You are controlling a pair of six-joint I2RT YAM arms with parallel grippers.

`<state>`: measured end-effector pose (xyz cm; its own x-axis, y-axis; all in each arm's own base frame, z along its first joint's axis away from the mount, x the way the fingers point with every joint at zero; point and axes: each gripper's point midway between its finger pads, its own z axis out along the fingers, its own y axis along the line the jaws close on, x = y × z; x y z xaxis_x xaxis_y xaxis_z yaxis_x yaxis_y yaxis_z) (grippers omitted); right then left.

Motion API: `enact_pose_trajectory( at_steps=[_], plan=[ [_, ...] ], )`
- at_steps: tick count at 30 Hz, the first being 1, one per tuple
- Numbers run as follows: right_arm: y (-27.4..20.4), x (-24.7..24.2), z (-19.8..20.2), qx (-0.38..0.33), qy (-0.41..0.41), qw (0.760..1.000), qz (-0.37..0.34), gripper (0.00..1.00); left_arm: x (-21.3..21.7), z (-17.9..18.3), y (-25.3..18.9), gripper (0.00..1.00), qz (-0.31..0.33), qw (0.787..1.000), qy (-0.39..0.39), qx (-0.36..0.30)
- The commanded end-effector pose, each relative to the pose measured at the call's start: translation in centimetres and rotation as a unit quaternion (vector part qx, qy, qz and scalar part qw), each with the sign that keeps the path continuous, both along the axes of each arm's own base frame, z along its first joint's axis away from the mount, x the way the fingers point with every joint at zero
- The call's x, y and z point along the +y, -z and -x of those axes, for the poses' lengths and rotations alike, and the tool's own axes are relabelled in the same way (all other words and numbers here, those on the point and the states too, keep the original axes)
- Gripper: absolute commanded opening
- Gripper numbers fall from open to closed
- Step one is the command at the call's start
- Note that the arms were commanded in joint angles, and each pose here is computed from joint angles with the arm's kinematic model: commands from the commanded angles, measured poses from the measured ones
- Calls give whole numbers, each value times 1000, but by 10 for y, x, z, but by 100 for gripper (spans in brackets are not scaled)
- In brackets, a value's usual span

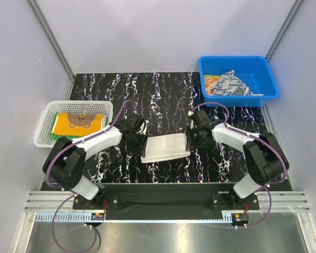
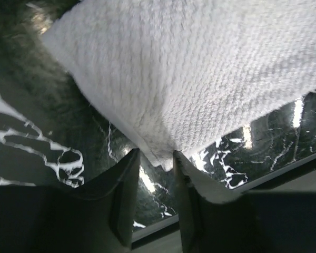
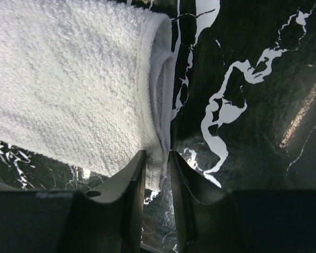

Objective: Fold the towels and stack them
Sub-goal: Fold the towel

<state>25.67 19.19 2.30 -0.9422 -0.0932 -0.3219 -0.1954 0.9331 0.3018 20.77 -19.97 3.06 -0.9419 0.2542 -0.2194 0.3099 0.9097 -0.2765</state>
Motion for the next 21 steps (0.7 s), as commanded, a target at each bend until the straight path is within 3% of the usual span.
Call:
enact_pose_trajectory(
  at_steps=[1, 7, 12, 17, 21],
  plan=[
    [-39, 12, -15, -41, 10, 999, -29, 32, -5, -23, -54, 41, 26, 996, -36, -78],
    [-64, 23, -11, -41, 19, 996, -71, 33, -14, -33, -80, 46, 70, 989, -66, -115],
    [-53, 42, 6, -5, 3, 991, -135, 33, -39, -27, -51, 40, 121, 988, -65, -68],
    [-7, 28, 24, 22, 19, 993, -116, 31, -14, -3, 1, 38, 65, 993, -99, -24],
    [9, 20, 33, 30, 26, 994, -99, 30, -4, 1, 7, 37, 45, 992, -112, -25]
  ],
)
